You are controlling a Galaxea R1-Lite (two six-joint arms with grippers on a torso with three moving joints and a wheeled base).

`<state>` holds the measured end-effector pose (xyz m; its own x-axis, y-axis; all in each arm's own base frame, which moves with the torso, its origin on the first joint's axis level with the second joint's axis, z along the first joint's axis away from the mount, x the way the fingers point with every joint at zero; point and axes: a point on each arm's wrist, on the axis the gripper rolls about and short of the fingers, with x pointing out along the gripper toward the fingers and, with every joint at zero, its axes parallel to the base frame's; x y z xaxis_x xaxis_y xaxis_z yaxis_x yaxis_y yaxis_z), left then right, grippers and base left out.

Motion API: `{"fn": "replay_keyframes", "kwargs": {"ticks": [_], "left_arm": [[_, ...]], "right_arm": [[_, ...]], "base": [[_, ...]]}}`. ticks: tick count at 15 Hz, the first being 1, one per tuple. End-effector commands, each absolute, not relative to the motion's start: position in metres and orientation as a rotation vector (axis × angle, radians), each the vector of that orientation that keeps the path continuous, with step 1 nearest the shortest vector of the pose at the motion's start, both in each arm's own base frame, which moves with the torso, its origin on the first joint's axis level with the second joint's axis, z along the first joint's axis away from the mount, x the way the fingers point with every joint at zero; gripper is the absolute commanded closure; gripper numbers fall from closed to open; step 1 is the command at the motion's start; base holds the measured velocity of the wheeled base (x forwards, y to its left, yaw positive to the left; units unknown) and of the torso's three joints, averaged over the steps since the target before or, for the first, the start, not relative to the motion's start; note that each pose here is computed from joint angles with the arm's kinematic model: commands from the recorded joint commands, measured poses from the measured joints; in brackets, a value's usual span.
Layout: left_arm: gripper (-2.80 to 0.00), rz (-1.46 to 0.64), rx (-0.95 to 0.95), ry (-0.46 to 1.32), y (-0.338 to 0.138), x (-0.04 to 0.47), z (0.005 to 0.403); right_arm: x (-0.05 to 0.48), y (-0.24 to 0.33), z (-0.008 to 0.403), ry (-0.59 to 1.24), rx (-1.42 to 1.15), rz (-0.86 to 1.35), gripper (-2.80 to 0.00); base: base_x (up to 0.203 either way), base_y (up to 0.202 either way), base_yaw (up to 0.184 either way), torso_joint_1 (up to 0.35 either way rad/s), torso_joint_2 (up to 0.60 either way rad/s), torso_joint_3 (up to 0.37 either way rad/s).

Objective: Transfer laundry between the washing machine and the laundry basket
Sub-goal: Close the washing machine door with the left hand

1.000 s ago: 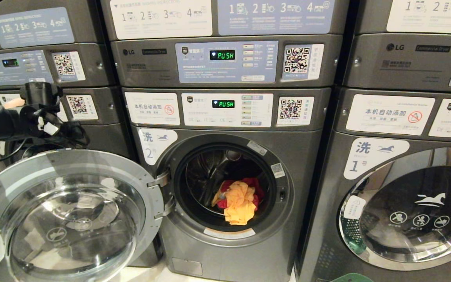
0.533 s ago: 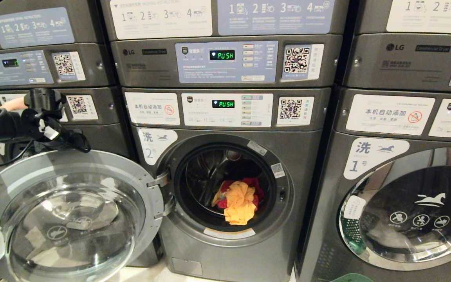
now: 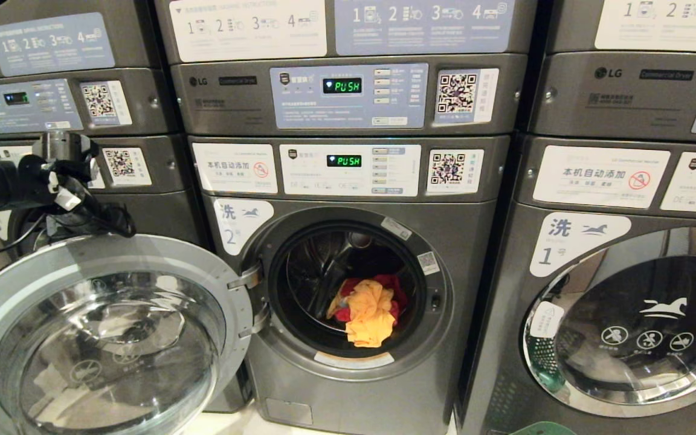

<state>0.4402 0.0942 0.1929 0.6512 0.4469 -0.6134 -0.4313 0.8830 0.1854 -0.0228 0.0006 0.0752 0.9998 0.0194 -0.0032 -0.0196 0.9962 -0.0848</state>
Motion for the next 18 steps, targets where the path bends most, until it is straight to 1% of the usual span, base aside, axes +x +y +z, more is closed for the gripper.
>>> {"fn": "replay_keyframes", "kwargs": {"ticks": [1,5,18], "left_arm": [[0.0,0.498,0.025,0.716,0.092,0.434,0.2],[0.0,0.435,0.013,0.804,0.081,0.416,0.211],[0.0,0.364,-0.046,0.812,0.048,0.41,0.221]], "right_arm": [[-0.023,0.001,0.075,0.004,-0.086,0.02,0.0],[-0.023,0.001,0.075,0.004,-0.084,0.02,0.0],[-0.023,0.001,0.075,0.005,-0.08,0.019,0.0]], "base": [[0.0,0.0,0.0,0.0,0.0,0.0],[0.0,0.0,0.0,0.0,0.0,0.0],[0.0,0.0,0.0,0.0,0.0,0.0]]}}
